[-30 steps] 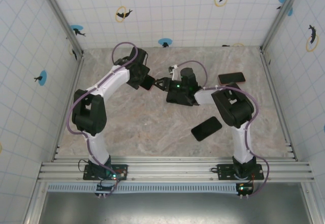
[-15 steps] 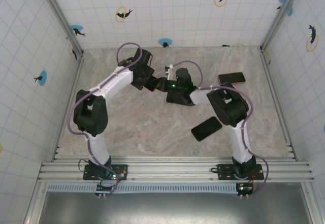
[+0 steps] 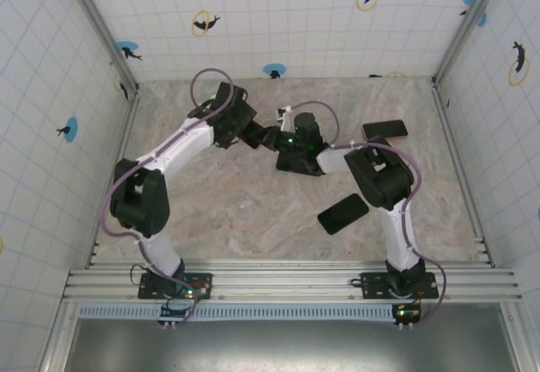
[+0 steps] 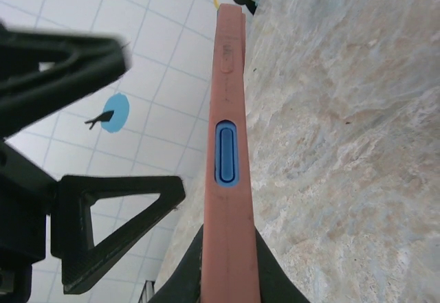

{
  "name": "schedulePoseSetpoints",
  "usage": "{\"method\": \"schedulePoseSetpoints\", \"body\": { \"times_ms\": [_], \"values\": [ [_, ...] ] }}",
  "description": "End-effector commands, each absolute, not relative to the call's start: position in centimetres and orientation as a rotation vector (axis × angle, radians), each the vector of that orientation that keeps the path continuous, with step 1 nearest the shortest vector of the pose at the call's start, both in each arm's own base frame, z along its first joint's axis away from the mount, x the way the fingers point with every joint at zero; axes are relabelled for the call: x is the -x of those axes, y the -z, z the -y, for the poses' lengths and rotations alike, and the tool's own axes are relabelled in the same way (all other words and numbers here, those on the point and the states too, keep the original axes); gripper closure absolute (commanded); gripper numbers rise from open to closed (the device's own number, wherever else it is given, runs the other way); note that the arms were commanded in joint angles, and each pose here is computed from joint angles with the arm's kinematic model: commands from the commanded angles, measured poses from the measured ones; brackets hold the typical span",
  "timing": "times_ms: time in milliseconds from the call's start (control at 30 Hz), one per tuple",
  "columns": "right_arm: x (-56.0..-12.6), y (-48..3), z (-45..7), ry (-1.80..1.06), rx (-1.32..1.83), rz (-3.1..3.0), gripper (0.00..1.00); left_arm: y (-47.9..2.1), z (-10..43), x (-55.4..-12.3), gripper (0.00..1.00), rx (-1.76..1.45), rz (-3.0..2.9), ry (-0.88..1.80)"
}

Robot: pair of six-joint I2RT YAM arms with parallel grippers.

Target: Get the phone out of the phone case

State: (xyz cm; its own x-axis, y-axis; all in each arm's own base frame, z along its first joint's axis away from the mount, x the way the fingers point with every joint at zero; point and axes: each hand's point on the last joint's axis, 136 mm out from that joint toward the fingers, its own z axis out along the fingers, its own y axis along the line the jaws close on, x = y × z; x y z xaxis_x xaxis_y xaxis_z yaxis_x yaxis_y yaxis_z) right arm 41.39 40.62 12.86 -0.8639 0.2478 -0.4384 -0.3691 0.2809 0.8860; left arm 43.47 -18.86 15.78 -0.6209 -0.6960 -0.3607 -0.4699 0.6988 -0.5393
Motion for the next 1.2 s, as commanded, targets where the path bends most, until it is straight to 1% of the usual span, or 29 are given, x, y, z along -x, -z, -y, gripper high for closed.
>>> {"method": "schedulePoseSetpoints", "body": {
  "times_ms": [0, 133, 367, 533, 667, 733, 800, 1000, 1100, 1167],
  "values": [
    [-42.3, -20.0, -39.2, -1.699, 0.079, -1.825, 0.94, -18.7, 19.0, -44.3, 0.02, 0.734, -2.224, 0.725],
    [-42.6, -21.8, -38.3, -1.732, 0.023, -1.778, 0.95, -20.2, 18.6, -44.7, 0.03, 0.635, -2.119, 0.895],
    [-43.1, -25.0, -36.1, -1.829, -0.121, -1.673, 0.95, -22.6, 21.1, -45.5, 0.14, 0.407, -2.029, 1.254],
    [-42.9, -26.7, -35.1, -1.902, -0.195, -1.619, 0.95, -25.0, 22.5, -46.1, 0.2, 0.289, -1.92, 1.407],
    [-42.8, -27.9, -34.7, -1.955, -0.232, -1.573, 0.95, -25.2, 23.5, -46.6, 0.25, 0.248, -1.915, 1.479],
    [-42.7, -28.1, -34.7, -1.967, -0.241, -1.571, 0.95, -26.1, 24.0, -46.8, 0.32, 0.216, -1.876, 1.528],
    [-42.6, -28.4, -34.7, -1.988, -0.25, -1.565, 0.95, -26.6, 24.5, -47.2, 0.41, 0.199, -1.866, 1.567],
    [-42.7, -28.3, -34.7, -2.041, -0.311, -1.568, 0.95, -27.4, 25.3, -47.3, 0.64, 0.166, -1.824, 1.663],
    [-42.7, -28.4, -34.8, -2.065, -0.328, -1.571, 0.96, -27.7, 25.5, -47.3, 0.65, 0.137, -1.815, 1.67],
    [-42.6, -28.5, -34.8, -2.075, -0.334, -1.571, 0.96, -27.5, 25.4, -47.4, 0.68, 0.126, -1.827, 1.651]
  ]
}}
